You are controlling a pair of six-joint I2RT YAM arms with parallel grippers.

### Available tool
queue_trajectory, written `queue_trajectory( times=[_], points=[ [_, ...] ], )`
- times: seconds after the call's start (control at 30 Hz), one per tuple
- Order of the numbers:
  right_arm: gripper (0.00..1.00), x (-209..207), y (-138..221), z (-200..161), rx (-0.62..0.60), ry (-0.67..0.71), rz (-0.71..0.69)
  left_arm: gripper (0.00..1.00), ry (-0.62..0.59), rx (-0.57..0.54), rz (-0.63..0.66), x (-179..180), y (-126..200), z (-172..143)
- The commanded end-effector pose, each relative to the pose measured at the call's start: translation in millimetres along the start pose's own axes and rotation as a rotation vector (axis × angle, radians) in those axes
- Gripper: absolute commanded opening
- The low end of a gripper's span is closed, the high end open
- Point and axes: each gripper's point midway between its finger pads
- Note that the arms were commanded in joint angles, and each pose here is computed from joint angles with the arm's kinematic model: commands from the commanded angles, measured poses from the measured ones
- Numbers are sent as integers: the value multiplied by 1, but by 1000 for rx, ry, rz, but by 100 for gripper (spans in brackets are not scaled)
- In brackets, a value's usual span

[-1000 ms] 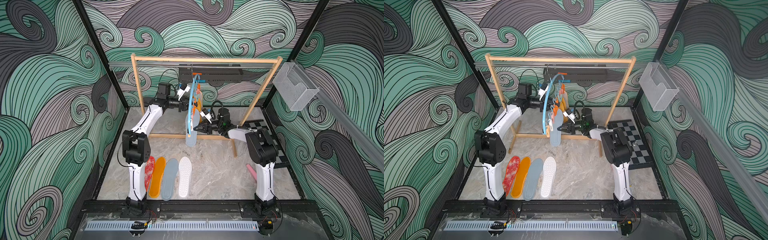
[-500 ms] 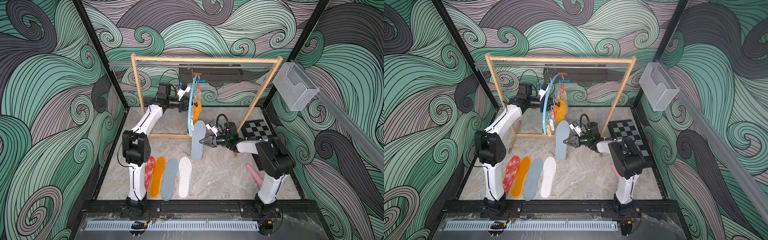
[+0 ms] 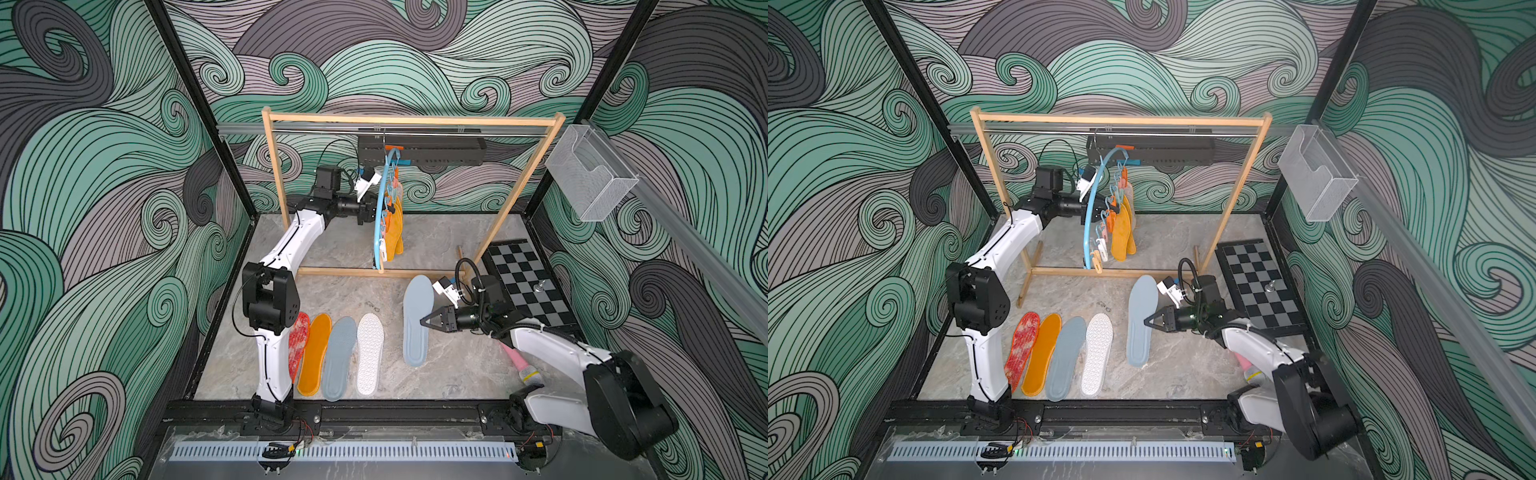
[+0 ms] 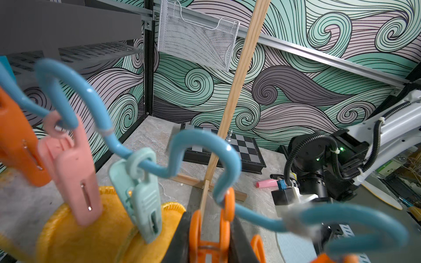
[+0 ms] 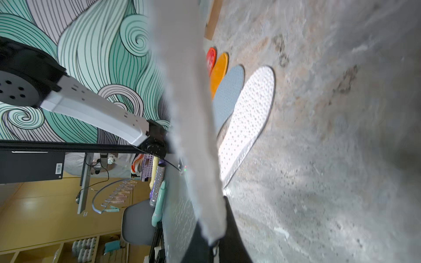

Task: Take the shoe insoles off the hanger
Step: Place the insole at the center of the board.

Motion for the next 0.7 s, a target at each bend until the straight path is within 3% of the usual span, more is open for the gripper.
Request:
queue_trajectory(
  times=[0.0,0.2,0.67],
  points=[
    [0,-20,-8,-39,91,-122,-96,4,-6,-2,31,-3,5,6],
    [0,-26,-48,-53,202,-144,-146,3,-2,2,28,-1,0,1],
    [0,-57,-97,-39,242,-219,-213,3,3,19,39,7,-3,-8]
  ],
)
Point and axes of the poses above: each gripper's point midway between its finger pads, its own y axis back along the fingers, its own x axis along the line the jaws close on, z = x × y, and after that the axes turned 5 degrees about y, right-handed
